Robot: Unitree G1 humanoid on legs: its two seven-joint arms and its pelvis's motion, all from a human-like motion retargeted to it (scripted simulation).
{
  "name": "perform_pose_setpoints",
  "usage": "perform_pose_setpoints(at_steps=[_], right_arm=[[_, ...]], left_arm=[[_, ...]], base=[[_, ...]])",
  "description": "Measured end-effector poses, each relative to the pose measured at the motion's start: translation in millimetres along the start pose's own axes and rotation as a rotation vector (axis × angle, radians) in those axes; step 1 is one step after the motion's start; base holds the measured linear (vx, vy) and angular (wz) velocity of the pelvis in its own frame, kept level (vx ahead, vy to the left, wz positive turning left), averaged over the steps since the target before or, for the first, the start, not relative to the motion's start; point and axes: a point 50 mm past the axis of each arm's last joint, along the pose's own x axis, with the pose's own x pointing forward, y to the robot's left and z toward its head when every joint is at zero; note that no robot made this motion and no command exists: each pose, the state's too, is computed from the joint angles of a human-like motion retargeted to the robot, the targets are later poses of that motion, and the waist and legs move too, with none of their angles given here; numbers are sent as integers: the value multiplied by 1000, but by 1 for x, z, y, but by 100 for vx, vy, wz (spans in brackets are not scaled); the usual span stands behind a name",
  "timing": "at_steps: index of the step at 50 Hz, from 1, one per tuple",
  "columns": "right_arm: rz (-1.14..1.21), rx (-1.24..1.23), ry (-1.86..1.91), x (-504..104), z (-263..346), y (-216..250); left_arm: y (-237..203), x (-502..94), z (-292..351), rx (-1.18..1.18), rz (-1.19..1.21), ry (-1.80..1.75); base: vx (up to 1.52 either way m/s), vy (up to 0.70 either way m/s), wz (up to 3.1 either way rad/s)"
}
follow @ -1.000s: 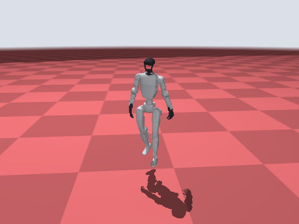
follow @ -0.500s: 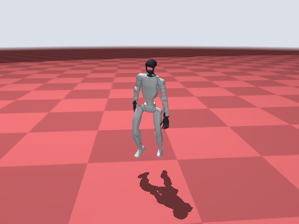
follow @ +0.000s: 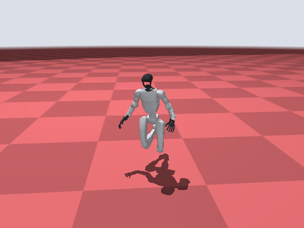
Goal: Stand up
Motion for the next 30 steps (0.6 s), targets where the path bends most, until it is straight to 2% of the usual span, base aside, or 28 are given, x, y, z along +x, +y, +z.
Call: perform_pose_setpoints(at_steps=[2,3,4,7,10,13,15,20,23,26,28,30], right_arm=[[-60,5,-256,57,87,26],[-62,12,-309,78,123,27],[-57,32,-372,98,166,22],[-126,78,-558,127,290,-27],[-450,62,-727,118,348,-80],[-746,-47,-766,111,362,-104],[-847,-103,-754,109,370,-118],[-885,-195,-784,104,389,-146],[-966,-268,-761,100,387,-181],[-1074,-255,-728,94,380,-208],[-1156,-199,-652,93,352,-231],[-1455,-99,-458,75,322,-240]], left_arm=[[0,39,4,-19,337,166],[-2,66,11,-39,407,257],[20,99,16,-39,446,281],[135,181,46,55,483,191],[209,201,76,247,574,129],[239,205,104,353,784,53],[250,207,125,377,923,7],[272,205,136,480,1016,-3],[289,201,135,575,1021,21],[299,198,140,529,1102,51],[293,199,145,364,1145,46],[284,178,157,205,1372,47]], base=[[-8,-45,-380],[-88,35,-218],[-133,100,-53],[-81,88,123],[56,47,26],[85,36,-42],[85,65,-42],[71,45,-9],[139,57,-378],[80,57,-4783],[-130,-20,-116],[-162,-34,-150]])
